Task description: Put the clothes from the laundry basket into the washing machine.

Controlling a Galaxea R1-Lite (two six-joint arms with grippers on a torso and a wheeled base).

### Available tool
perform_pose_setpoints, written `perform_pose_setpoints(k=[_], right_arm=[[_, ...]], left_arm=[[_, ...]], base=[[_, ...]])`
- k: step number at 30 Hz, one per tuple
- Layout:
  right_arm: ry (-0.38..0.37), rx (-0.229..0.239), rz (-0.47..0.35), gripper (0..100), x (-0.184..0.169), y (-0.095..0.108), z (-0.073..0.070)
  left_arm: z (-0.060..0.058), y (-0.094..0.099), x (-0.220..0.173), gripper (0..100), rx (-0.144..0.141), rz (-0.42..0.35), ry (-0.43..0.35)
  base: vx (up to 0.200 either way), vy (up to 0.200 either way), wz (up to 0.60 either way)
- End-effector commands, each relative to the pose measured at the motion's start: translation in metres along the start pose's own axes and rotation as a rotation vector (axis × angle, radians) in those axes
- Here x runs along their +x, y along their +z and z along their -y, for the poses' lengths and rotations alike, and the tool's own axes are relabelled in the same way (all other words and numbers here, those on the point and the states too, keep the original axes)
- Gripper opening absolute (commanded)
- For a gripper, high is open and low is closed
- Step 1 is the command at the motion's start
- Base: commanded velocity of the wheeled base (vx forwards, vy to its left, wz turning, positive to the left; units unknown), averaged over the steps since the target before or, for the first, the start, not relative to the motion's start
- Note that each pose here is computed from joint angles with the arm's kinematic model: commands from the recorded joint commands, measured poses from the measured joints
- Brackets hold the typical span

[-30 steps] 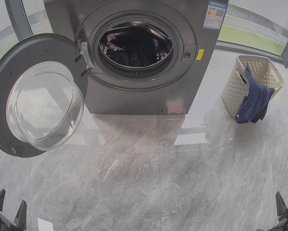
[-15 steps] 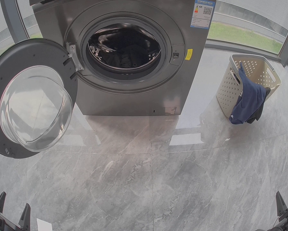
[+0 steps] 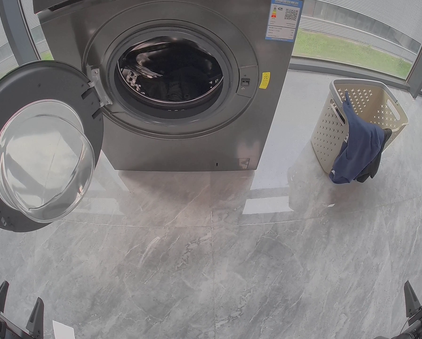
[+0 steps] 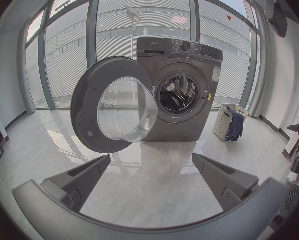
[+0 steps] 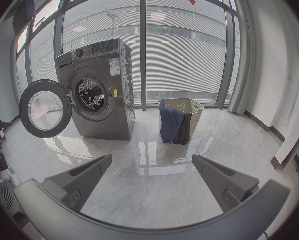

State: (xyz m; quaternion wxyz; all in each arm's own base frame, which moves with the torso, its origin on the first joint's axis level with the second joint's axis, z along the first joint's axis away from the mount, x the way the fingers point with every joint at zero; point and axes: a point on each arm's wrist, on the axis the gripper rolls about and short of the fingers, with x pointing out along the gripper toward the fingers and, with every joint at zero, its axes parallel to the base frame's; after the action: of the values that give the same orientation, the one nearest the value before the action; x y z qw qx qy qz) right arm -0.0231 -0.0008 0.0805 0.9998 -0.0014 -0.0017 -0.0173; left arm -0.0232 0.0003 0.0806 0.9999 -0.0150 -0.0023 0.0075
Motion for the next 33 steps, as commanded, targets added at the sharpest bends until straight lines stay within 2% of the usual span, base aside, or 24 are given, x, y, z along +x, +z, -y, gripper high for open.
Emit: perform_pose_setpoints(k=[1, 4, 13, 22, 25, 33], right_arm=[[0.001, -0.001, -0.011, 100, 0.0008, -0.0046, -0.0001], [0.001, -0.001, -0.011, 100, 0.0008, -0.0046, -0.0001], [0.001, -0.001, -0.011, 100, 0.0008, -0.0046, -0.0001], [0.001, -0.001, -0.011, 100, 0.0008, -0.0046, -0.0001], [-0.001, -0.001, -0.011, 100, 0.0008, -0.0046, 0.0000], [0.001, -0.001, -0.011, 100, 0.0008, -0.0046, -0.0001]], left_arm=[[-0.0001, -0.0045, 0.0009, 100, 0.001, -0.012, 0.001], [-0.0001, -0.0045, 0.0009, 100, 0.003, -0.012, 0.001], [-0.0001, -0.0045, 0.0009, 100, 0.006, -0.012, 0.001], [-0.0001, -0.0045, 0.0009, 100, 0.006, -0.012, 0.001], [-0.0001, -0.0049, 0.0010, 100, 0.006, -0.014, 0.001], [-0.0002, -0.0049, 0.0010, 100, -0.005, -0.014, 0.004]], base=[[0.000, -0.200, 0.00], [0.000, -0.200, 0.00], [0.000, 0.000, 0.00], [0.200, 0.000, 0.00], [0.000, 0.000, 0.00], [0.000, -0.200, 0.00]])
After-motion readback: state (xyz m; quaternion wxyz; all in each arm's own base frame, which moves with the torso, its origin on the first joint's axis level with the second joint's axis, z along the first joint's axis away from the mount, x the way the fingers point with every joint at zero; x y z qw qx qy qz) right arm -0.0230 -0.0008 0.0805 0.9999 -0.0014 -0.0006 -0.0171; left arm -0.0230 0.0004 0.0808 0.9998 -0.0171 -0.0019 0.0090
